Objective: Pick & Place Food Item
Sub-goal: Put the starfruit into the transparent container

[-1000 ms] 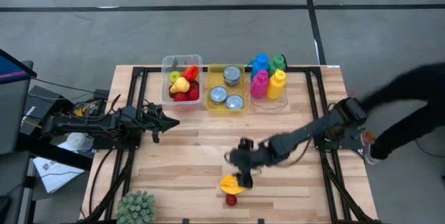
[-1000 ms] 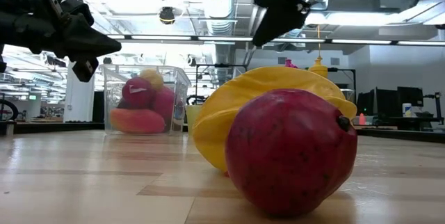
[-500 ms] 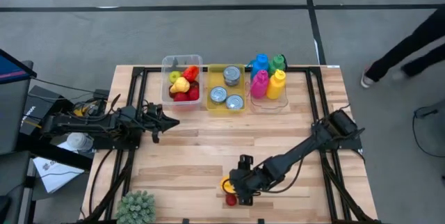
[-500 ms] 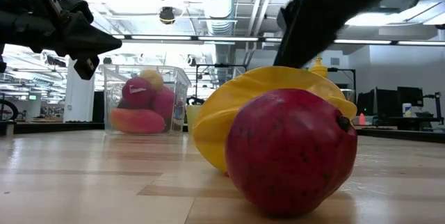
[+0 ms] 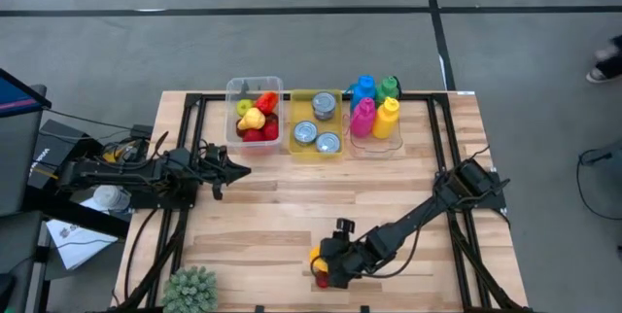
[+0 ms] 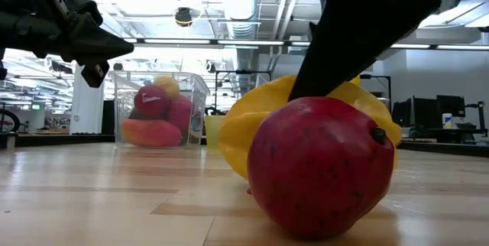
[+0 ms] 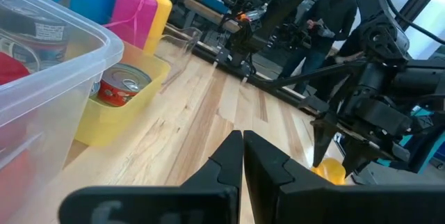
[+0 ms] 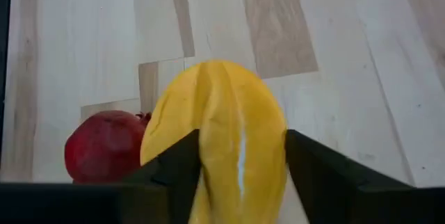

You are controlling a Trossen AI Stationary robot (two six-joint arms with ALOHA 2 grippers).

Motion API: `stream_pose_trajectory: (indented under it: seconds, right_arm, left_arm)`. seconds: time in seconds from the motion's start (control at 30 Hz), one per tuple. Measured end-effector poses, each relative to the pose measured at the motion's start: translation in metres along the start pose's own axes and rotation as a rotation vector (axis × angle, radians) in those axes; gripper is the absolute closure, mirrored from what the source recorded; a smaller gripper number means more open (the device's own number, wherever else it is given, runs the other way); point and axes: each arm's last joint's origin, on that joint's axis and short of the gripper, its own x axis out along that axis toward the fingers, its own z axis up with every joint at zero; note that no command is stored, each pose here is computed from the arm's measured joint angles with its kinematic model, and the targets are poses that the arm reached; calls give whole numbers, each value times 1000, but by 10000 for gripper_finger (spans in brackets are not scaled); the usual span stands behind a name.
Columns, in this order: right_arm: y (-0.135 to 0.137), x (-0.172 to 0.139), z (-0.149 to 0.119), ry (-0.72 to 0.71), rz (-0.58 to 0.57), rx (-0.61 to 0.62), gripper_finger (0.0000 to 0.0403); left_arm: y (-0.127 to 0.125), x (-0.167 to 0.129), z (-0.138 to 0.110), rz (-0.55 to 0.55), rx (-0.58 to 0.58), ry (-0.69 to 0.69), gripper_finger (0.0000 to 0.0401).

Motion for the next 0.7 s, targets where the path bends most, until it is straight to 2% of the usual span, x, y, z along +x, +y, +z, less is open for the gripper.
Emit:
stream_pose_trajectory:
  seconds: [0.3, 0.5, 0.7]
  right_arm:
    - [-10, 4, 6, -3, -34, 48, 380]
    - [-26, -5, 21, -22, -42, 91, 387]
    - [-49, -65, 56, -176, 34, 141, 394]
  left_arm:
    - [0, 0, 0, 0, 0, 0, 399]
    - [0, 0, 0, 0, 0, 0, 399]
    - [0, 0, 0, 0, -1, 0, 399]
